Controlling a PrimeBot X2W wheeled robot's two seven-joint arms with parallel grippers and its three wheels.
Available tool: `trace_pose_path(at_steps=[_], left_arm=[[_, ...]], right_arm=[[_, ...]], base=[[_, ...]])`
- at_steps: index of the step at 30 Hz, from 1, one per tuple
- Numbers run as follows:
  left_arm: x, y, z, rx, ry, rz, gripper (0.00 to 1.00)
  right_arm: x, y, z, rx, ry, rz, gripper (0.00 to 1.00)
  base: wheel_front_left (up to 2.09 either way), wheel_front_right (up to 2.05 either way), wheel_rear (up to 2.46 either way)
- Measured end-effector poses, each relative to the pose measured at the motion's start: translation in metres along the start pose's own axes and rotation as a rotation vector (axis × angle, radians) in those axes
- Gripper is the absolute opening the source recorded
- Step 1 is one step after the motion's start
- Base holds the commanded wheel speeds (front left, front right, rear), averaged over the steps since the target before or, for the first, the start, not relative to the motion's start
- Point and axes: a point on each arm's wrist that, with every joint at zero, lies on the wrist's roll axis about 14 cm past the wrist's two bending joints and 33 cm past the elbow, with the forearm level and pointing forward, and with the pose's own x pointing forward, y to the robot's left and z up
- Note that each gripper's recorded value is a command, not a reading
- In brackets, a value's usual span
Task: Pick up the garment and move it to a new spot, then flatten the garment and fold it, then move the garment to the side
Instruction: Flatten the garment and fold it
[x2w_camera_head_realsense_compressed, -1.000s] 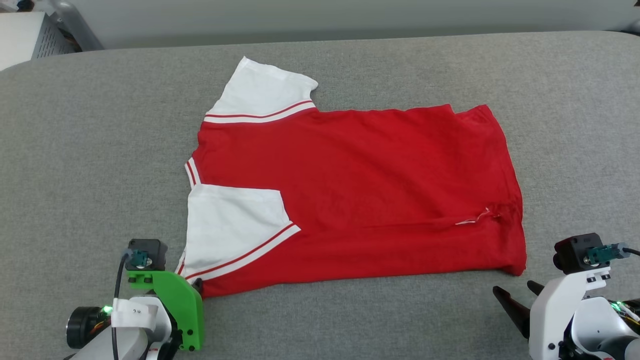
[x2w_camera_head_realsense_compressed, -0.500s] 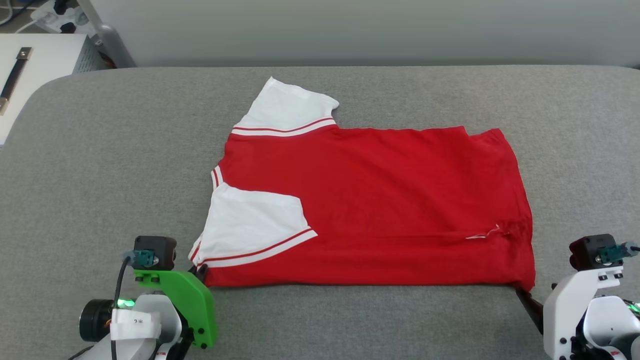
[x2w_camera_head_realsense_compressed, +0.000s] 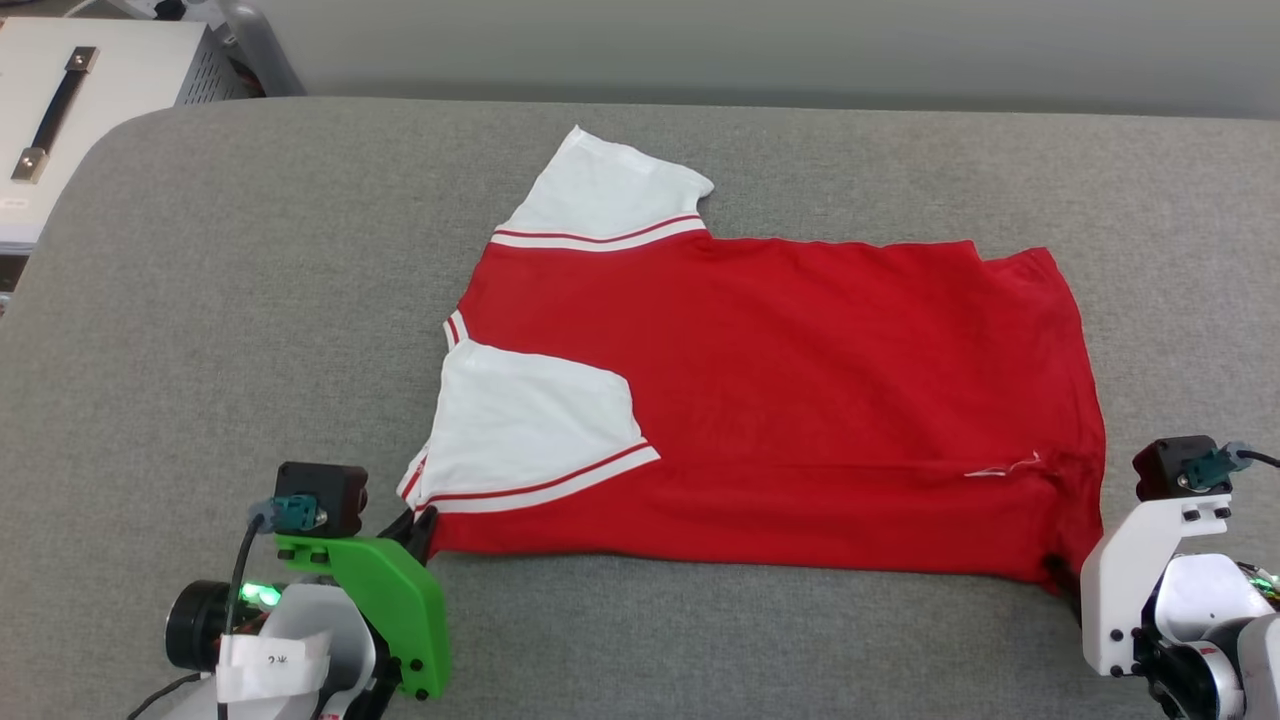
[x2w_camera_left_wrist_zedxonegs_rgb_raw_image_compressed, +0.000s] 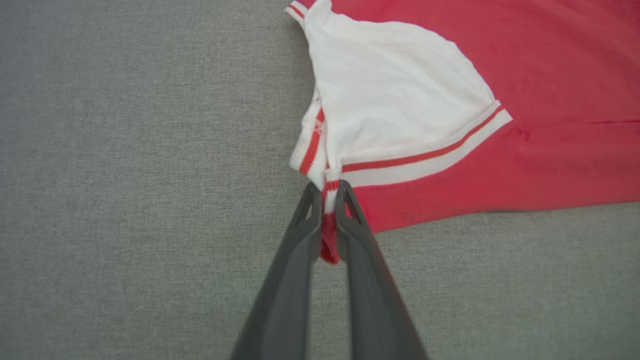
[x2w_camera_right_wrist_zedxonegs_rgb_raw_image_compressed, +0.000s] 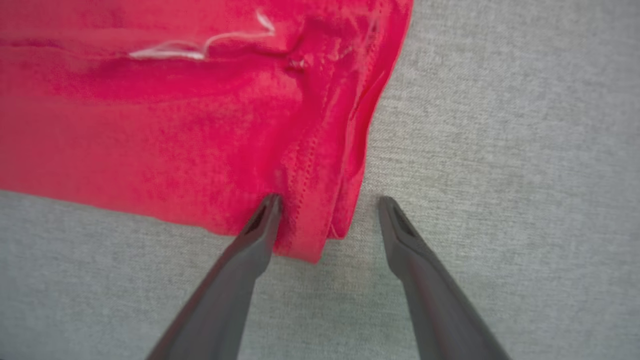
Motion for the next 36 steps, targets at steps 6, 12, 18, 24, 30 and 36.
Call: trace_pose_path(at_steps=[6, 12, 18, 24, 30, 36], left_arm=[[0.003, 0.002, -0.005, -0.006, 0.02, 0.004, 0.0], [0.006, 0.006, -0.01, -0.002, 0.044, 0.013, 0.0], [0.006, 0.009, -0.016, 0.008, 0.065, 0.024, 0.0], [0.001, 0.009, -0.021, 0.012, 0.082, 0.012, 0.0], [-0.011, 0.005, -0.038, 0.015, 0.125, -0.002, 0.0], [-0.023, -0.003, -0.051, 0.019, 0.148, -0.028, 0.0]], right_arm=[[0.014, 0.003, -0.005, 0.011, 0.037, 0.012, 1.0], [0.023, 0.006, -0.014, 0.023, 0.077, 0.03, 0.0], [0.021, 0.003, -0.012, 0.032, 0.057, 0.023, 0.0], [0.01, -0.006, -0.008, 0.037, 0.031, 0.008, 0.0], [-0.007, -0.019, -0.015, 0.032, 0.033, -0.014, 0.0], [-0.03, -0.03, -0.028, 0.031, 0.043, -0.04, 0.0]], base=[[0.0, 0.0, 0.0], [0.0, 0.0, 0.0], [0.0, 0.0, 0.0], [0.0, 0.0, 0.0], [0.0, 0.0, 0.0], [0.0, 0.0, 0.0]])
